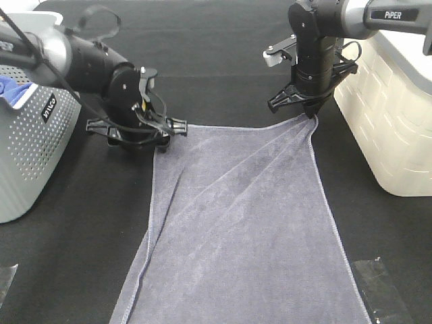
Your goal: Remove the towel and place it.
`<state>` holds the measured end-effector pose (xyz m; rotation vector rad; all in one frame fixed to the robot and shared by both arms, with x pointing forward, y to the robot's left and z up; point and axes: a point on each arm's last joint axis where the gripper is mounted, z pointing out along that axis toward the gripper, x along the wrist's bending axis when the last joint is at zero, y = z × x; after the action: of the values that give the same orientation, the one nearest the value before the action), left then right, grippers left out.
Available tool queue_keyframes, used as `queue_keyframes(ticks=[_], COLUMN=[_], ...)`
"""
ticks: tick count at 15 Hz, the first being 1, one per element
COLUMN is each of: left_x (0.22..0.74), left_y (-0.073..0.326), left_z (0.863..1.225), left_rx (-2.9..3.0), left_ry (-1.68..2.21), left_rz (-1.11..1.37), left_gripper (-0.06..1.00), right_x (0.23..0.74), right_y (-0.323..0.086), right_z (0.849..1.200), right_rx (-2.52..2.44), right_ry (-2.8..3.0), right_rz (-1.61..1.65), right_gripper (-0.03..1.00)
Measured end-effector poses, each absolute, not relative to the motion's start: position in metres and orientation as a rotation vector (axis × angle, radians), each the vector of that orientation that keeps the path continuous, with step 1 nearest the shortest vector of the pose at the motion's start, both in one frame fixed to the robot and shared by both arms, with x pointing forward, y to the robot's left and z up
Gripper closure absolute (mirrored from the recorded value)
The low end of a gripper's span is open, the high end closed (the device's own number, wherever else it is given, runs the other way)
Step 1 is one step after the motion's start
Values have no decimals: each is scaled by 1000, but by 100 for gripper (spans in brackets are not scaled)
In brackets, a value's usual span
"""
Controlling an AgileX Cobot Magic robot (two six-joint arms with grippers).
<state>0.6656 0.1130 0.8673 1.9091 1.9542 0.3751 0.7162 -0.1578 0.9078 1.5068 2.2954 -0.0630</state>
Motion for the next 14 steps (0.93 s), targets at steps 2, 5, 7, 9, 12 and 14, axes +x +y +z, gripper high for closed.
queue_keyframes(ticks=[2, 5, 7, 9, 12, 14], left_x=[667, 676, 676, 676, 676, 676], left_y=[112, 107, 107, 107, 107, 107], left_z=[866, 865, 865, 866, 865, 865], left_rx=[1905, 1868, 1868, 1898, 1982, 2021], left_ry=[1951, 1911, 1913, 1891, 1820, 1780], left_rz=[375, 378, 377, 386, 411, 424], left_gripper=[37, 43, 50, 64, 92, 94], right_x=[716, 716, 716, 716, 716, 716], right_y=[-158, -158, -158, -158, -158, -158], right_z=[908, 908, 908, 908, 908, 908], right_rx=[1507, 1508, 1508, 1508, 1508, 1508], right_ry=[2295, 2296, 2296, 2296, 2296, 2296], right_rz=[-63, -62, -62, -62, -62, -62], right_gripper=[97, 97, 97, 97, 97, 97])
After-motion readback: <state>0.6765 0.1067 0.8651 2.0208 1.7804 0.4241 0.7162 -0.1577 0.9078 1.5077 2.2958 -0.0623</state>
